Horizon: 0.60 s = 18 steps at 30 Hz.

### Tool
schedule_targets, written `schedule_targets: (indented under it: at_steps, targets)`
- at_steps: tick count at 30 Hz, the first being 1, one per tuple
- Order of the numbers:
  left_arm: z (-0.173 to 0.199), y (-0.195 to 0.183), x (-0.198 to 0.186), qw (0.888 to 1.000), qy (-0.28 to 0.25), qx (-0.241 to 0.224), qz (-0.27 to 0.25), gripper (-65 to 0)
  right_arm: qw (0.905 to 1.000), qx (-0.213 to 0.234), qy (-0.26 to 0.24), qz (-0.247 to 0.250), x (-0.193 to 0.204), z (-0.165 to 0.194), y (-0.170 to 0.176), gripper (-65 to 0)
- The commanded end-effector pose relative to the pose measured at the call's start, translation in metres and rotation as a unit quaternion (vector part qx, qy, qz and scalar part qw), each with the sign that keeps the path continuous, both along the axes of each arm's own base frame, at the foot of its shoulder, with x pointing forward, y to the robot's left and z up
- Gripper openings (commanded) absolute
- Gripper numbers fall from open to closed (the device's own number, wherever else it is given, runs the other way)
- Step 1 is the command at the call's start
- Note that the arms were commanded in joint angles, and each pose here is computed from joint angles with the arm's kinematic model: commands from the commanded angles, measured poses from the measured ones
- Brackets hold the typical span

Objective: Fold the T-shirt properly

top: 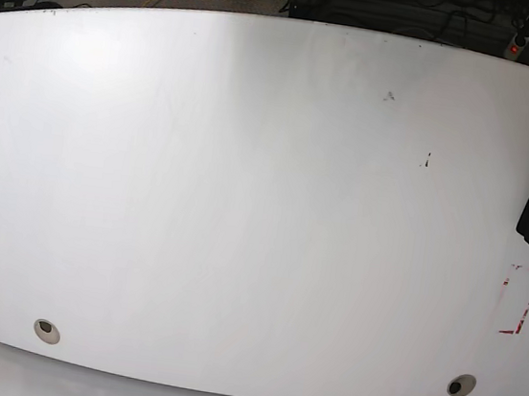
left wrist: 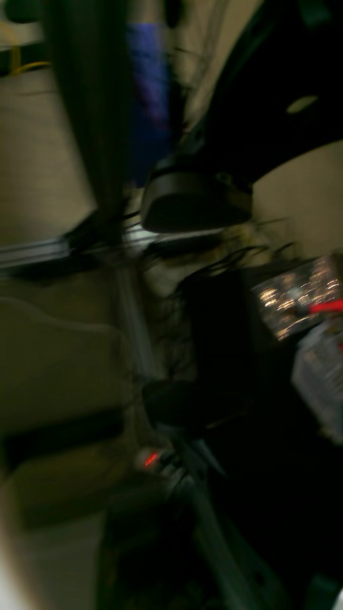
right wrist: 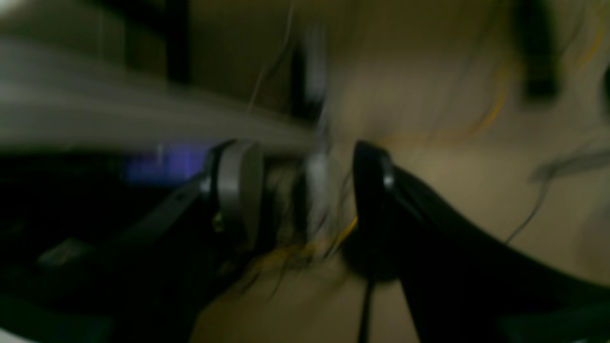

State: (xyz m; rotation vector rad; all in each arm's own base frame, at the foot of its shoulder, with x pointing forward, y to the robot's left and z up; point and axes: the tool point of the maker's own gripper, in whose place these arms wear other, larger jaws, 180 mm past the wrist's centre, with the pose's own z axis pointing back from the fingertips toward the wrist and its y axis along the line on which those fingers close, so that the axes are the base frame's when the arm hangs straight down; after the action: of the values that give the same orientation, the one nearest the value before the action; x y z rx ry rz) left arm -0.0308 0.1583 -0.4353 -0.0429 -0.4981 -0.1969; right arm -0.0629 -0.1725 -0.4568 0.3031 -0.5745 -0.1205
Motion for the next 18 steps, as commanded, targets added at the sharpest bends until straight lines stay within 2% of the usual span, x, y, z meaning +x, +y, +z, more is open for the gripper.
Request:
schedule_targets:
  at_steps: [1, 5, 10, 18]
  targets:
    - [-0.016, 0.007, -0.013, 1.000, 0.022, 0.007, 0.005, -20.3, 0.9998, 0.003, 0.017, -0.007, -0.013, -0.010, -0.004, -36.6]
    - [-0.050, 0.016, -0.022, 0.998, 0.053, 0.013, 0.018, -20.3, 0.9983, 0.015, 0.054, -0.017, -0.025, -0.046, 0.000, -36.6]
    - [-0.095, 0.026, -0.024, 0.995, 0.087, 0.018, 0.035, -20.1, 0.9960, 0.018, 0.086, -0.014, -0.020, -0.087, -0.005, -36.8]
    - [-0.150, 0.037, -0.026, 0.988, 0.143, 0.021, 0.056, -20.1, 0.9924, 0.021, 0.121, -0.002, -0.004, -0.130, 0.000, -36.8]
